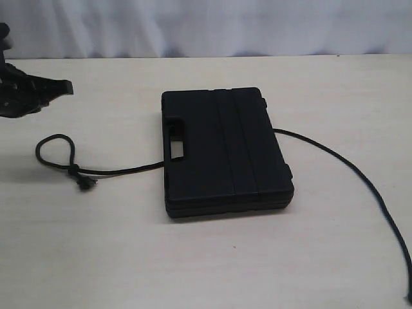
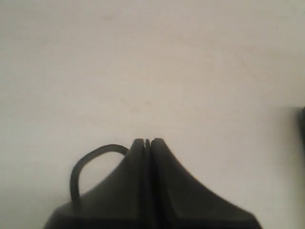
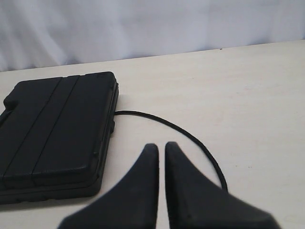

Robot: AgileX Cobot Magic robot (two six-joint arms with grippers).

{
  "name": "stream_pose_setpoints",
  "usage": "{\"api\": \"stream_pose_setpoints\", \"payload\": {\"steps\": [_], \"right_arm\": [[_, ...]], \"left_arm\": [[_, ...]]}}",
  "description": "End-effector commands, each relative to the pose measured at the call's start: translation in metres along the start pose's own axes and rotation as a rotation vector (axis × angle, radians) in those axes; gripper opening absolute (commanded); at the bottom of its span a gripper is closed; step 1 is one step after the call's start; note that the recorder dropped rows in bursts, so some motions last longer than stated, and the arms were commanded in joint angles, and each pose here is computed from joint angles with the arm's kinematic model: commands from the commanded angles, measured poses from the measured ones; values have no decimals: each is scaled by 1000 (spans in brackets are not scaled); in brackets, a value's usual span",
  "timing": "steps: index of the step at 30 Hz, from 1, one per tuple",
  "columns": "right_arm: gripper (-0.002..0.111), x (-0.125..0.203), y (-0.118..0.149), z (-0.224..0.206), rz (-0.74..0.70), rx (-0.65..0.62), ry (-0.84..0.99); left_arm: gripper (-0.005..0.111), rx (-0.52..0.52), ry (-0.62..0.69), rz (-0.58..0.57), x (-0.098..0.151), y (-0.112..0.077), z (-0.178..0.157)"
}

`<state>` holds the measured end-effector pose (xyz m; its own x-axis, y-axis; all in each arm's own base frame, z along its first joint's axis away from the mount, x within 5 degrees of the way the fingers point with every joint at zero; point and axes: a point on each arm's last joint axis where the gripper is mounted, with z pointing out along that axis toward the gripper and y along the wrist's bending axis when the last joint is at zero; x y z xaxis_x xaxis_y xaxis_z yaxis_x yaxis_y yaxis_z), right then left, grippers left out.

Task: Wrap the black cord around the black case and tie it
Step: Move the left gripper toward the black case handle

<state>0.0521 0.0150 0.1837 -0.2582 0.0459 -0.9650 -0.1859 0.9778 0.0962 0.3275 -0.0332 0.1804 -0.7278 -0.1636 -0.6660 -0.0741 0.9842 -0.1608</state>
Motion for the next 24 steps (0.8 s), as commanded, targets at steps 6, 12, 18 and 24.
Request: {"api": "stream_pose_setpoints", "payload": {"steps": [6,12,18,24], "right_arm": [[4,0,0,0,5,1,-7],[4,0,0,0,5,1,-7],[4,0,0,0,5,1,-7],[4,0,0,0,5,1,-7]], "left_arm": [[0,92,35,23,-5,-48,-1],[0,166,204,79,-12,-80,2],[0,506,388,130,-14,-104,12],[0,710,440,51,-3,-95,41]]}}
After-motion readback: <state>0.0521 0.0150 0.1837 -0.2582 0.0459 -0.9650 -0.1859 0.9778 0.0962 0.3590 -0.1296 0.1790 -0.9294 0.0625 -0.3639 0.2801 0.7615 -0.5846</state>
